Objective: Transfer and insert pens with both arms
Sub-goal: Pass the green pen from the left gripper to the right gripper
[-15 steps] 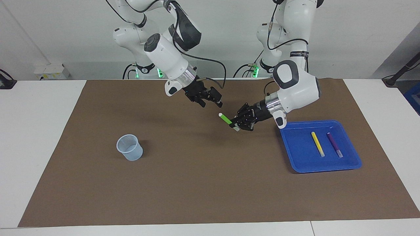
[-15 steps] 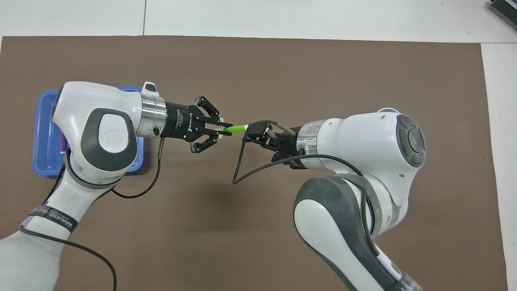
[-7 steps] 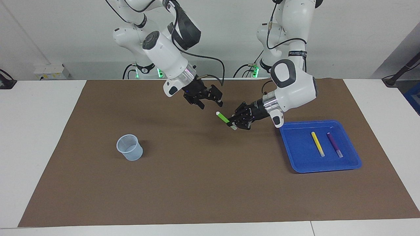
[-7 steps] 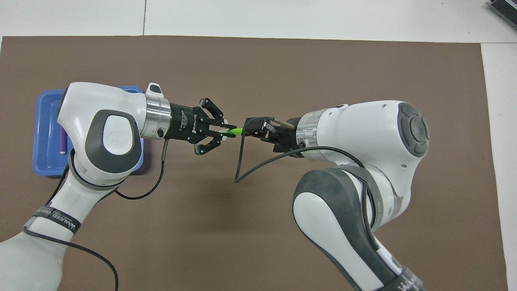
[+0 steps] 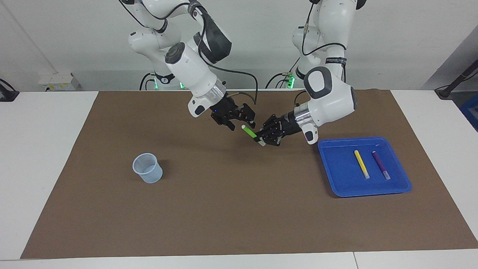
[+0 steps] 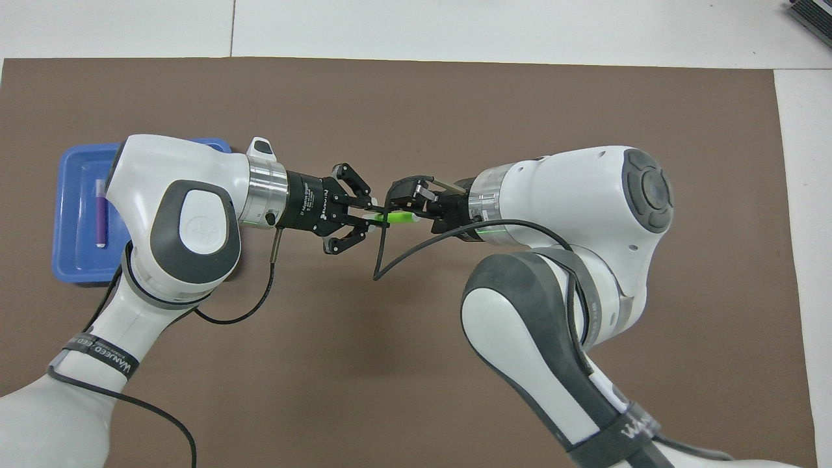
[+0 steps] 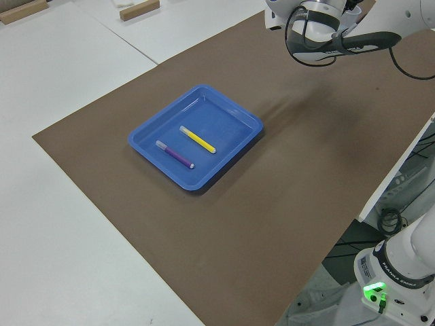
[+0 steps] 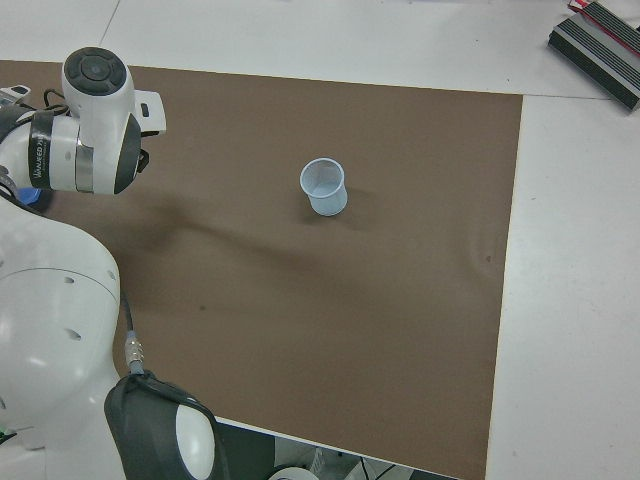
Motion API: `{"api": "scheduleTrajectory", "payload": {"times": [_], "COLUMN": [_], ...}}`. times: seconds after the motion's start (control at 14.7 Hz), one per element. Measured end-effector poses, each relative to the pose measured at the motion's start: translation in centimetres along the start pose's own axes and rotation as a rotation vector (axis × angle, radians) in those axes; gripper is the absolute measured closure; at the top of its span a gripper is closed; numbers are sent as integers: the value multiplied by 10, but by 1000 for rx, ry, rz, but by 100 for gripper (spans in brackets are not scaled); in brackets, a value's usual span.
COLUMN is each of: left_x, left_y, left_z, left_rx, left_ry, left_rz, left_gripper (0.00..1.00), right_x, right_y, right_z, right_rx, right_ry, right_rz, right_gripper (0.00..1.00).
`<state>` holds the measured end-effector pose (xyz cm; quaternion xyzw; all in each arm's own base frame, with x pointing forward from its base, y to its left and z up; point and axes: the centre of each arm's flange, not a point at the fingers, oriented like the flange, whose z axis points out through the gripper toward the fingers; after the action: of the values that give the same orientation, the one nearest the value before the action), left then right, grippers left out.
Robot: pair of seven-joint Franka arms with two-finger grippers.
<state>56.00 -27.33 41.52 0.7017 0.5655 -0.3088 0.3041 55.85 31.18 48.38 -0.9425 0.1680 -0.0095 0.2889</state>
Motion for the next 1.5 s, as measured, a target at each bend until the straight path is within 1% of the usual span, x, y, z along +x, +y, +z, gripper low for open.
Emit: {"api": "scheduleTrajectory", "payload": {"times": [0.07, 0.14, 0.2, 0.27, 0.34, 0.41, 0.48, 0.54, 0.61, 0.82, 1.02, 1.09, 1.16, 1.22, 1.29, 1.5], "left_x": [-2, -3, -3, -3, -3, -3, -3, -3, -4, -4, -4, -4, -4, -4, -4, -4], "left_y": [-1, -1, -1, -1, -1, -1, 0, 0, 0, 0, 0, 0, 0, 0, 0, 0], "left_z": [1, 2, 2, 2, 2, 1, 1, 1, 1, 1, 1, 1, 1, 1, 2, 2], "left_rx": [2, 3, 3, 3, 2, 1, 1, 0, -1, -1, -1, -1, -1, -1, 0, -1], "left_ry": [0, 0, 0, 0, 0, 0, 0, 0, 0, 0, 0, 0, 0, 0, -1, -1], "left_rz": [-1, -2, -2, -3, -3, -3, -2, -2, -2, -3, -3, -3, -4, -4, -6, -7], "left_gripper": [82, 82, 82, 82, 82, 82, 82, 82, 82, 82, 82, 82, 82, 82, 82, 82], "right_x": [0, 0, 0, 0, 0, 1, 1, 1, 1, 1, 1, 1, 1, 1, 0, 0], "right_y": [0, 0, 0, 0, 1, 1, 2, 2, 2, 2, 2, 2, 2, 2, 0, 0], "right_z": [0, 0, 0, 0, 2, 4, 6, 7, 7, 7, 7, 8, 8, 8, 7, 6], "right_rx": [0, 0, 0, 0, -2, -5, -7, -8, -8, -8, -8, -8, -8, -8, -6, -5], "right_ry": [0, 0, 0, 0, -2, -4, -6, -7, -8, -8, -8, -8, -8, -8, -6, -6], "right_rz": [0, -1, -1, 0, 0, 2, 2, 3, 3, 3, 3, 3, 2, 2, -2, -2], "right_gripper": [15, 22, 22, 28, 41, 48, 48, 53, 53, 59, 60, 65, 65, 74, 81, 81]}}
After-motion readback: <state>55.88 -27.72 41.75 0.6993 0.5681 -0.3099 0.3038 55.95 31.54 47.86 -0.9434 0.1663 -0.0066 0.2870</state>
